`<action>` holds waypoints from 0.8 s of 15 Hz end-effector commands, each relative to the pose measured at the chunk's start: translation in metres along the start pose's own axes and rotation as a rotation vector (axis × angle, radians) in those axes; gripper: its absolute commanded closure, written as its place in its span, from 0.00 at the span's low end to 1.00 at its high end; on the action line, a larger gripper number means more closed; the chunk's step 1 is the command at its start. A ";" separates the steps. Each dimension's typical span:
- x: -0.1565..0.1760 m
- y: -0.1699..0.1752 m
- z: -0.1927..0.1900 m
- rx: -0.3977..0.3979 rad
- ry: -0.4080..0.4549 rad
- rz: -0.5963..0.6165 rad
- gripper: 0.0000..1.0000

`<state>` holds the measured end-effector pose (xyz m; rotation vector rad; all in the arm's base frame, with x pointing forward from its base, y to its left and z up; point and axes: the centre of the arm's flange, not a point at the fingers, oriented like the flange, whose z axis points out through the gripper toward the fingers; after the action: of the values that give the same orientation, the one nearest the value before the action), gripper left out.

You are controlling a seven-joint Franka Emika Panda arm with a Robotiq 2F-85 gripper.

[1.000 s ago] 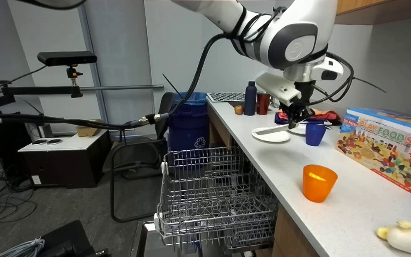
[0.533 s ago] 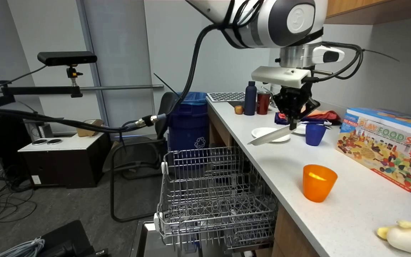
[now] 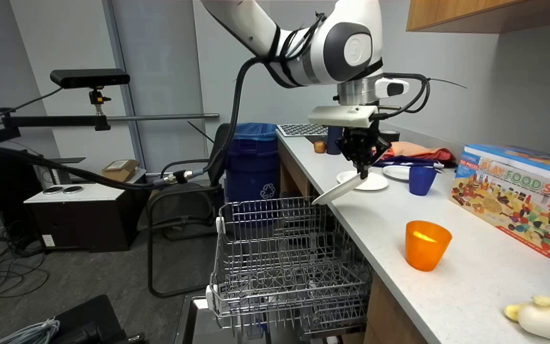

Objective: Put one white plate from the counter inside the dishwasher

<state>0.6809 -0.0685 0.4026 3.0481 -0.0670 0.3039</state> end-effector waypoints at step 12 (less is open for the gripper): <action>-0.054 -0.035 0.000 0.108 0.080 -0.045 0.99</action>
<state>0.6469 -0.0395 0.3832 3.0694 0.0359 0.3784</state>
